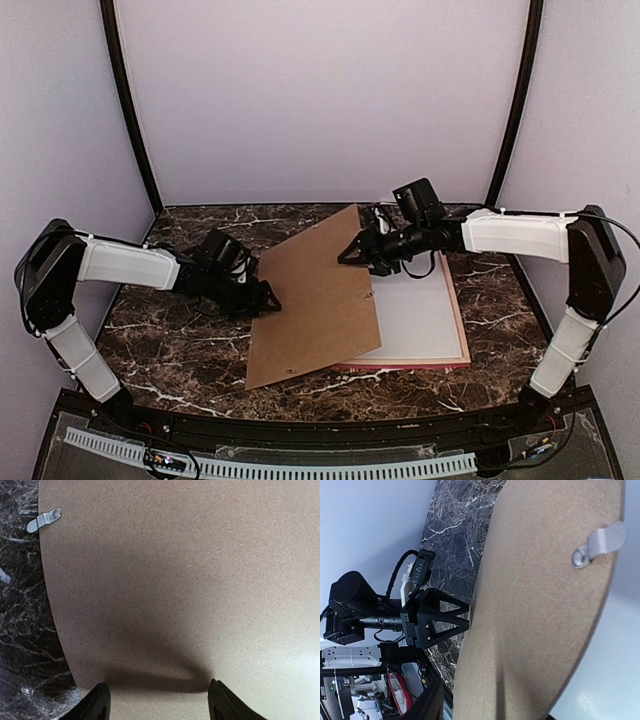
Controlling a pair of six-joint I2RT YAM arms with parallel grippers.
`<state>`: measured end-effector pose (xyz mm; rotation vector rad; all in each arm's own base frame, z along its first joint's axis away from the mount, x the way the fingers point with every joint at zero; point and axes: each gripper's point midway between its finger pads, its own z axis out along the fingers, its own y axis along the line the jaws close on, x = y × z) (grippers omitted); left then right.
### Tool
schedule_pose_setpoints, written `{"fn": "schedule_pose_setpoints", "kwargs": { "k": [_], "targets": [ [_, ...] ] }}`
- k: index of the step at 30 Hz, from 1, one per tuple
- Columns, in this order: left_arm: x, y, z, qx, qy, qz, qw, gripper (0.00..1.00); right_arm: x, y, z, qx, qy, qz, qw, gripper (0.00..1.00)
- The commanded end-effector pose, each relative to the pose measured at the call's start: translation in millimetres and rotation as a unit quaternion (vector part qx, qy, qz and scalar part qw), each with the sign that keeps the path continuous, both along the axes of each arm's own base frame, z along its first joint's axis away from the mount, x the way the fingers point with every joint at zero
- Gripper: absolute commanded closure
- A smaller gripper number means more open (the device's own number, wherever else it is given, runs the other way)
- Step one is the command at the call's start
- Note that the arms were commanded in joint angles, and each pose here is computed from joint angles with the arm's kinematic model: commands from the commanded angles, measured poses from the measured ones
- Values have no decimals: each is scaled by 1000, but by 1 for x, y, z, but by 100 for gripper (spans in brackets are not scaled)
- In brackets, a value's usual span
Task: Put the photo into the frame
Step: Pass from the left arm to the right, then move the frame body to the center of the board.
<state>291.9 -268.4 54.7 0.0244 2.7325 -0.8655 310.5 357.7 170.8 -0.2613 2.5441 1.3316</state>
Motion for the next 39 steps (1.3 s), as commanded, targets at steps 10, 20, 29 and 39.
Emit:
{"fn": "schedule_pose_setpoints", "kwargs": {
  "k": [10,20,29,39],
  "targets": [
    [-1,16,-1,14,-11,20,1000,30,9,0,-21,25,-9,7,1000,81],
    [6,37,14,11,-35,37,999,28,9,-9,-34,28,1,3,1000,100],
    [18,52,33,-10,-62,37,997,24,11,-29,-11,84,-2,2,996,100],
    [34,34,59,-64,-104,6,992,21,12,-83,36,143,-10,-9,990,100]
  ]
}}
